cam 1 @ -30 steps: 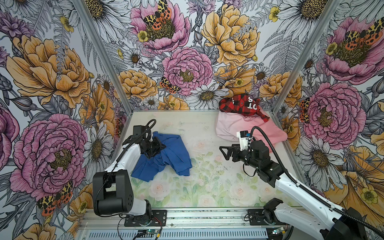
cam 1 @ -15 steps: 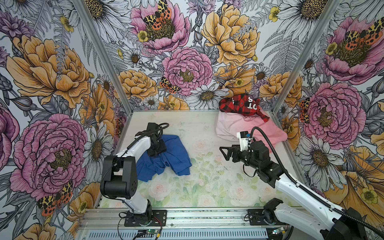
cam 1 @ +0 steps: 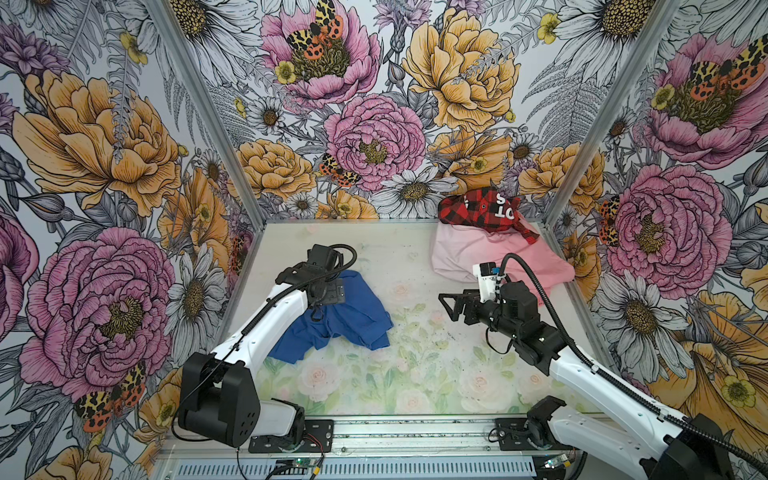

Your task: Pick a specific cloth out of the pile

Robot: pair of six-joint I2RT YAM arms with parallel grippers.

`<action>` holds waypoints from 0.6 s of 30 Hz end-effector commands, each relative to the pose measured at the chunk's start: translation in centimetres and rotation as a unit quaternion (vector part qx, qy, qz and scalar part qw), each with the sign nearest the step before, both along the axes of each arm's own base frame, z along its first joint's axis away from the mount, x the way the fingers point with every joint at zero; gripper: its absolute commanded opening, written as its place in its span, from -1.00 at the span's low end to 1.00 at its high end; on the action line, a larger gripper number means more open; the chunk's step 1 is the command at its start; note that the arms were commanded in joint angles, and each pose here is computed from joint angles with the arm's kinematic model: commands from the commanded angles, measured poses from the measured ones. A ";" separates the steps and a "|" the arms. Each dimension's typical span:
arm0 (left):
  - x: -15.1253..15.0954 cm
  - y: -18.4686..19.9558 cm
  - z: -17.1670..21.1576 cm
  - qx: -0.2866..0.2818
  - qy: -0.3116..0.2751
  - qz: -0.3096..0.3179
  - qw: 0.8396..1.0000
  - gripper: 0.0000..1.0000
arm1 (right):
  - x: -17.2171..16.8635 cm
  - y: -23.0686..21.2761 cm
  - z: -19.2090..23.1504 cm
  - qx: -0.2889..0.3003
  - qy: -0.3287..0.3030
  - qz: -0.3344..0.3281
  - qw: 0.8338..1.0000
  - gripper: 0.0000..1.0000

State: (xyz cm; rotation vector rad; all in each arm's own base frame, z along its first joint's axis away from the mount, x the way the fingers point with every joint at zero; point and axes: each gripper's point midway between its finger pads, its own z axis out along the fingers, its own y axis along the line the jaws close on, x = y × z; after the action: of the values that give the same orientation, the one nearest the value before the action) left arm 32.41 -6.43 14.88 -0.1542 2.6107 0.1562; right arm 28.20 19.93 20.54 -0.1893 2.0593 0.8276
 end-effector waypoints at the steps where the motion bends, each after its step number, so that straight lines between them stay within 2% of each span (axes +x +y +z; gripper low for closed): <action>1: 0.7 -3.2 0.7 0.003 -0.008 -0.029 1.000 0.98 | 0.2 0.7 0.6 0.013 -0.010 0.010 1.000 0.99; 3: 0.8 -3.0 -0.3 0.044 0.014 -0.019 0.999 0.98 | 0.3 0.8 0.7 0.018 -0.012 0.010 1.000 0.99; 6: 0.1 -0.2 -1.5 0.109 0.047 0.036 0.992 0.98 | 0.7 0.8 0.4 0.002 -0.005 0.007 1.000 0.99; 8: -0.7 1.8 -2.2 0.107 0.057 0.068 0.990 0.98 | 1.3 1.4 0.1 -0.007 0.005 0.017 1.000 0.99; 11: -1.6 4.7 -1.7 0.048 0.040 0.114 0.992 0.98 | 2.4 3.9 -0.7 -0.004 0.035 0.059 0.998 0.99; 13: -1.8 5.9 -1.4 -0.037 0.020 0.132 0.990 0.97 | 3.0 6.1 -1.4 0.003 0.054 0.094 0.994 0.99; 15: -1.5 6.4 -1.3 -0.151 -0.003 0.142 0.978 0.97 | 3.3 9.1 -2.0 0.005 0.065 0.137 0.988 0.99; 18: -1.1 8.0 -1.2 -0.205 -0.018 0.167 0.964 0.98 | 3.8 13.0 -3.1 -0.007 0.074 0.174 0.982 0.99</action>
State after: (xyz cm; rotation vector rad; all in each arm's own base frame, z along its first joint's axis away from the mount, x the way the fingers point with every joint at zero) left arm 29.55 3.37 13.30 -0.7542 2.5735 0.0185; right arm 32.48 29.05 16.48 -0.3825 2.2509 0.9730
